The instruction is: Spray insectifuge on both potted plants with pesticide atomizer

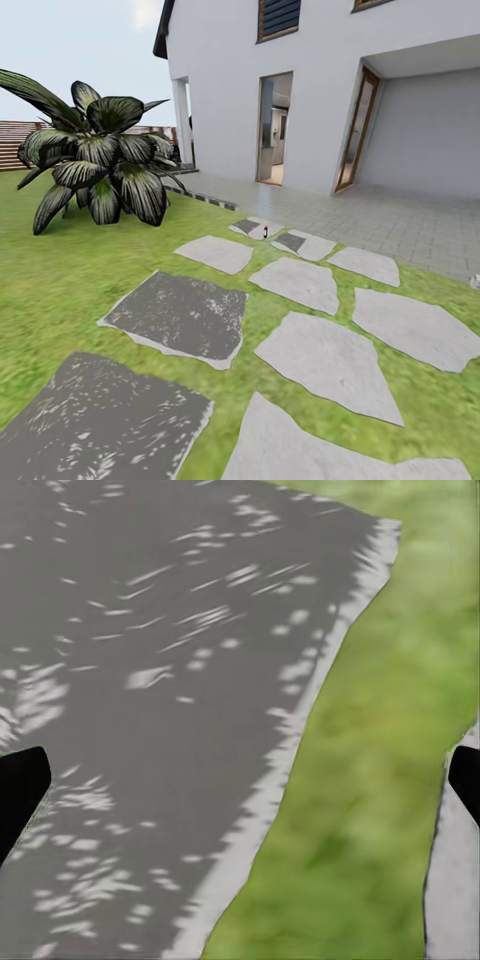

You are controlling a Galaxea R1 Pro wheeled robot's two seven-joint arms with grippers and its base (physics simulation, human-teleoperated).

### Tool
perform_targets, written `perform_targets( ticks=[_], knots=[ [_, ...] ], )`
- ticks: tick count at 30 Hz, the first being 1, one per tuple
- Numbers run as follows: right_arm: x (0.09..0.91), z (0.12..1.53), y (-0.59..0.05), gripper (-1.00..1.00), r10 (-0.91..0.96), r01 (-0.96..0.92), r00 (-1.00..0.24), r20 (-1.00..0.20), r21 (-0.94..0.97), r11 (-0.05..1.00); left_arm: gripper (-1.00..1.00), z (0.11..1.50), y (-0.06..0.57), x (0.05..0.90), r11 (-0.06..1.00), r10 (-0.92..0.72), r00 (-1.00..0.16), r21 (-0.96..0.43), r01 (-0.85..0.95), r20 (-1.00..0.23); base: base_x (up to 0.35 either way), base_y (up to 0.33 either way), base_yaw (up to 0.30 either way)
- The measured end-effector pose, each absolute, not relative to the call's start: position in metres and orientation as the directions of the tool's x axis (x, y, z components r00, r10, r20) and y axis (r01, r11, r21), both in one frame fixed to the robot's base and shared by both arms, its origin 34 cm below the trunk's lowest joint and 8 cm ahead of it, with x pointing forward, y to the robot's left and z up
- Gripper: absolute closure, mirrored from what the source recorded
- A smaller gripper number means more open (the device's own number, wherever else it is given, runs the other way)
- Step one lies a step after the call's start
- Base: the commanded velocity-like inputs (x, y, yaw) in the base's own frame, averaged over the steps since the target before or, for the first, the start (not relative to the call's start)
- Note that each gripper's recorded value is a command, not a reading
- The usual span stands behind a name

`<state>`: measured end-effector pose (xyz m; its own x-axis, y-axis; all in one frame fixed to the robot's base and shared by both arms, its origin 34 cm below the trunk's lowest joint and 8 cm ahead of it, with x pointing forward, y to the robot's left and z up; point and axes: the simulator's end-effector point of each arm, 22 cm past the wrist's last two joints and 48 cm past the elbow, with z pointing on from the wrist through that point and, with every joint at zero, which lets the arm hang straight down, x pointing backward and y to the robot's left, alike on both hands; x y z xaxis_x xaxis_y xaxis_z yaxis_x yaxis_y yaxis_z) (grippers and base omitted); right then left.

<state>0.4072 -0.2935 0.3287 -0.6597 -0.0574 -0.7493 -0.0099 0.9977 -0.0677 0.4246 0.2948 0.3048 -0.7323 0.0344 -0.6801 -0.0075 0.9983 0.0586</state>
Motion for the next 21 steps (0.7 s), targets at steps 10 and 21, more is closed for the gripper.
perform_targets(
  ticks=[10, 21],
  knots=[
    [0.4072, 0.3287, -0.2934, -1.00, -0.058, -0.010, -0.660, -0.749, -0.068, 0.998, -1.00, 0.3049, 0.2950, 0.4246, 0.998, 0.035, -0.732, 0.059, -0.008, -0.680, 0.339, 0.000, 0.000],
    [0.4074, 0.3288, -0.2933, -1.00, -0.058, -0.011, -0.659, -0.750, -0.068, 0.998, -1.00, 0.3048, 0.2950, 0.4246, 0.998, 0.035, -0.732, 0.059, -0.008, -0.680, 0.339, 0.000, 0.000]
  ],
)
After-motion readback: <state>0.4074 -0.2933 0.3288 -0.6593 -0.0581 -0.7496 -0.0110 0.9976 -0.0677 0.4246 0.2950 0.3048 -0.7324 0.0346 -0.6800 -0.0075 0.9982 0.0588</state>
